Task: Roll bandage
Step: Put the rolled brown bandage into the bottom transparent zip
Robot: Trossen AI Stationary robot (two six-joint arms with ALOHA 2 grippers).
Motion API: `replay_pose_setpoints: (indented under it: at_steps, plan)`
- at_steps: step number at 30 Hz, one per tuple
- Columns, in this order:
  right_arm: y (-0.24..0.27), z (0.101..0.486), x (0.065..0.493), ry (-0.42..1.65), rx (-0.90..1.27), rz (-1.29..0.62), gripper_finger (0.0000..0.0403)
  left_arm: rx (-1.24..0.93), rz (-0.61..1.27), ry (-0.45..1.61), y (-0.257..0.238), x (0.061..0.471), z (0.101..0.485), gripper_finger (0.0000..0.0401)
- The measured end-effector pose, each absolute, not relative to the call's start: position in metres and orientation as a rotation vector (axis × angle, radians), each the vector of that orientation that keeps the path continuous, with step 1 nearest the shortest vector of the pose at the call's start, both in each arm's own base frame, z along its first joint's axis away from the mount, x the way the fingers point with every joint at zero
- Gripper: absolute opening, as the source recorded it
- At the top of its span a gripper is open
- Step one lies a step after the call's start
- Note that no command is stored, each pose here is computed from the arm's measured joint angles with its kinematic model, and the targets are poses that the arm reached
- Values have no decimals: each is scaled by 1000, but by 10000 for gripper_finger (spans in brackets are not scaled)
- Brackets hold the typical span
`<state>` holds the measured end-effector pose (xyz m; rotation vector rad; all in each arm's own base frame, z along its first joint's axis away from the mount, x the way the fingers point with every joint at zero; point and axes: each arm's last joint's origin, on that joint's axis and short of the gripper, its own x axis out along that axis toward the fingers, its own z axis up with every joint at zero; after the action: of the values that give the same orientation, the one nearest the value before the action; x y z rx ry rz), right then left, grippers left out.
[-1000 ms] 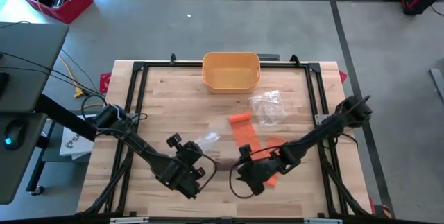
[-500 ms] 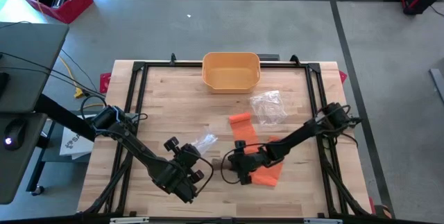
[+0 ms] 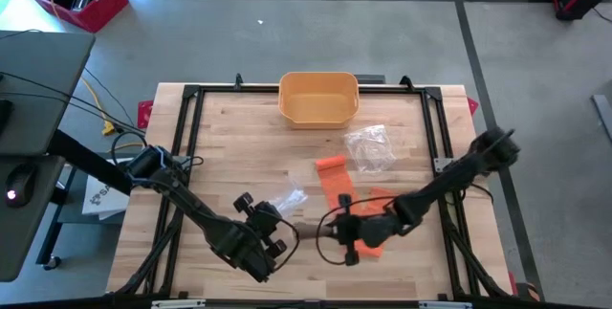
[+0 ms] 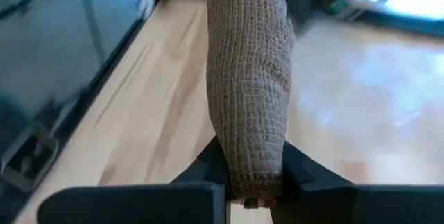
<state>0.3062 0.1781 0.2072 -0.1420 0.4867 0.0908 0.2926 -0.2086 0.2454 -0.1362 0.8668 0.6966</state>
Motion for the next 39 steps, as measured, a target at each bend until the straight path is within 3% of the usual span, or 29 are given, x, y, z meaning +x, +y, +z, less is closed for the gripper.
replay_pose_setpoints:
  at_steps: [7,13,23,32,39]
  plan:
    - [165,243,298,374,-174,8,38,-160,628,776,-208,311,248,0]
    - [165,225,305,442,-208,23,38,-174,636,715,-205,319,250,0]
    - [152,202,300,636,-149,-118,38,-193,632,670,-207,322,252,0]
    - [140,204,309,621,-8,-113,38,-170,563,604,-209,338,255,0]
    - [138,215,320,491,220,-119,38,-171,571,608,-207,344,249,0]
